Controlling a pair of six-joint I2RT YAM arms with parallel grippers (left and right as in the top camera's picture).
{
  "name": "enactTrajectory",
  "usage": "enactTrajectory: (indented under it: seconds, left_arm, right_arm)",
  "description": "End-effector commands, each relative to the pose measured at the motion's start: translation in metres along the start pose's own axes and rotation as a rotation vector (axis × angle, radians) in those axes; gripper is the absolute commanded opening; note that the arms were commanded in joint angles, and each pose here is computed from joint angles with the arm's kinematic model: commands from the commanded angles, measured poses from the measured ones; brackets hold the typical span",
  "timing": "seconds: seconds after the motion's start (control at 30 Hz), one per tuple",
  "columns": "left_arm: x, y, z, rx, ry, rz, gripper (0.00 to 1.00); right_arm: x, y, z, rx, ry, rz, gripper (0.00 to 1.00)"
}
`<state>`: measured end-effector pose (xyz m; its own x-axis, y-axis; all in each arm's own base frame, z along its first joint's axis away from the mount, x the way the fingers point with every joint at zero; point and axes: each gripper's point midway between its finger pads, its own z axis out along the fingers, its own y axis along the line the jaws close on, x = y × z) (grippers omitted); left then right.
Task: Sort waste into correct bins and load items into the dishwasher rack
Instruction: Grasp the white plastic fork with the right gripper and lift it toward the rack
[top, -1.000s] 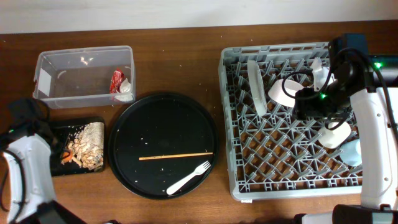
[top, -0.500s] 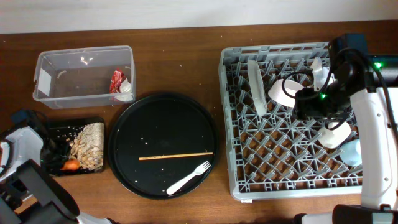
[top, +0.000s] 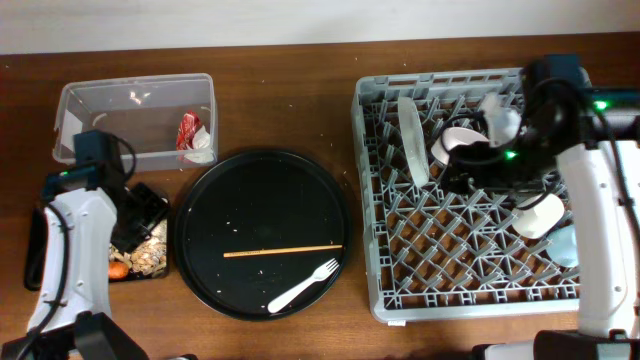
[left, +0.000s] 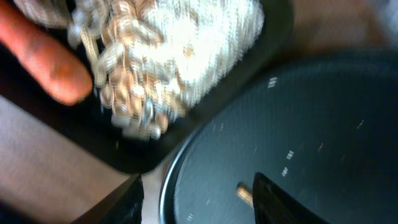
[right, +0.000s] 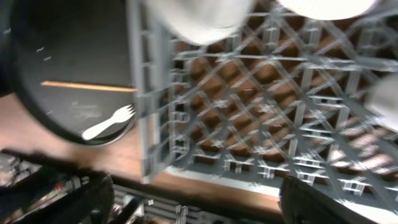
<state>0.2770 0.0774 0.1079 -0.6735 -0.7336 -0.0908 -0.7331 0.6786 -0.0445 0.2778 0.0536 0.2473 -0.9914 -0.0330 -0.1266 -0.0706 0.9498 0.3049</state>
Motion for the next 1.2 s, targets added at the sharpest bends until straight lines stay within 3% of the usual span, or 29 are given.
enactTrajectory:
  seconds: [0.0,0.07,0.3,0.4,0.53,0.93,1.17]
  left_arm:
    - [0.011,0.011,-0.005,-0.061,0.028,0.053,0.56]
    - [0.014,0.015,-0.005,-0.081,0.038,0.054,0.57]
    - [0.015,0.015,-0.005,-0.082,0.042,0.054,0.6]
    - [0.016,0.016,-0.006,-0.085,0.046,0.054,0.6]
    - [0.016,0.016,-0.006,-0.085,0.046,0.054,0.6]
    - [0.017,0.017,-0.006,-0.087,0.05,0.055,0.6]
    - [0.026,0.023,0.004,-0.106,0.081,0.056,0.6]
  right_arm:
    - [0.012,0.058,0.013,-0.091,0.051,-0.13,0.77]
    - [0.021,0.092,0.03,-0.107,0.081,-0.204,0.63]
    - [0.079,0.184,0.146,-0.149,0.174,-0.093,0.62]
    - [0.097,0.195,0.199,-0.122,0.156,0.005,0.62]
    - [0.117,0.192,0.247,-0.053,0.251,0.016,0.62]
    - [0.135,0.184,0.291,0.06,0.299,0.116,0.62]
    - [0.111,0.159,0.304,0.187,0.153,0.123,0.61]
